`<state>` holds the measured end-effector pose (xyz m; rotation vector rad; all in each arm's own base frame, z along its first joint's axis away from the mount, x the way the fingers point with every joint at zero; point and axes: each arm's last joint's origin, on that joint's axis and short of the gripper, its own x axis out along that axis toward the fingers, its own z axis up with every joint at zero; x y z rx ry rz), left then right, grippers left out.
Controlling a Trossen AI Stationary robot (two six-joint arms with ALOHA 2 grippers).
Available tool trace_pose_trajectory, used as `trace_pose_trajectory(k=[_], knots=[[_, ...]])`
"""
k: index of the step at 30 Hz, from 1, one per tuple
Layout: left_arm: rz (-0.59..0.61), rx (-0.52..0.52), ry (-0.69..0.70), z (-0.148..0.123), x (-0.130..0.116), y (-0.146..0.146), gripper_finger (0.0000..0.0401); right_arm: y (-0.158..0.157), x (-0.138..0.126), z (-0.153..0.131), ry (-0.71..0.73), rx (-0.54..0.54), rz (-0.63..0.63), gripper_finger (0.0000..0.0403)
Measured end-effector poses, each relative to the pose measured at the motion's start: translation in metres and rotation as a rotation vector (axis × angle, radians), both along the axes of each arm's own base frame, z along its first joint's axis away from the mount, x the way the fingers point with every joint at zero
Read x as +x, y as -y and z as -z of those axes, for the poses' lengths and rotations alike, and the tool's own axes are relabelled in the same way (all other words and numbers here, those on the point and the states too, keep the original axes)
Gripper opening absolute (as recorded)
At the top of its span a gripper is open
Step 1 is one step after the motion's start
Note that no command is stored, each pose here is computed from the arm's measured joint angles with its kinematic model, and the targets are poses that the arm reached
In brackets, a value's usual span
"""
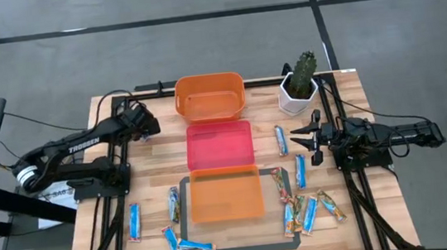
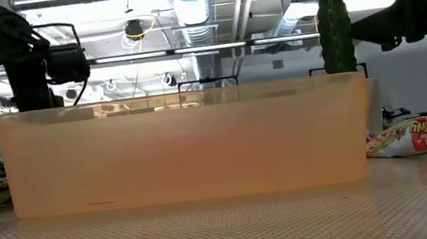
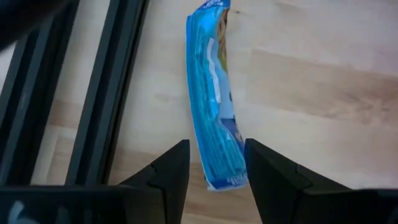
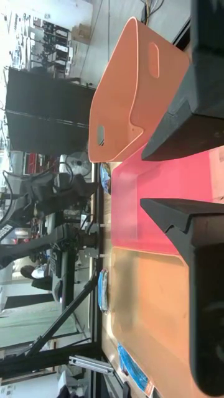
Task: Pick and place Granola Bars by type
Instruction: Put the blue granola bar into the top orange bin
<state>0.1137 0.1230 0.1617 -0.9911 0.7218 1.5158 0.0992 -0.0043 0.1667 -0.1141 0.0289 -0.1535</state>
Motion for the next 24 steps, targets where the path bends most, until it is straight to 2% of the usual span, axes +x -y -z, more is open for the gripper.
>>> trace_pose_trajectory(k=[9, 19, 24], knots=[[0.017, -0.052, -0.033, 0.020, 0.005, -0.018, 0.0148, 0.000, 0.000, 0.000, 0.000, 0.000, 0.000, 0.0102], [0.010, -0.063, -0.012, 0.027, 0.007, -0.025, 0.0148, 0.000, 0.000, 0.000, 0.000, 0.000, 0.000, 0.0102], [0.054, -0.071, -0.039, 0.028, 0.007, -0.025, 0.0128, 0.000, 0.000, 0.000, 0.000, 0.000, 0.000, 0.0102]])
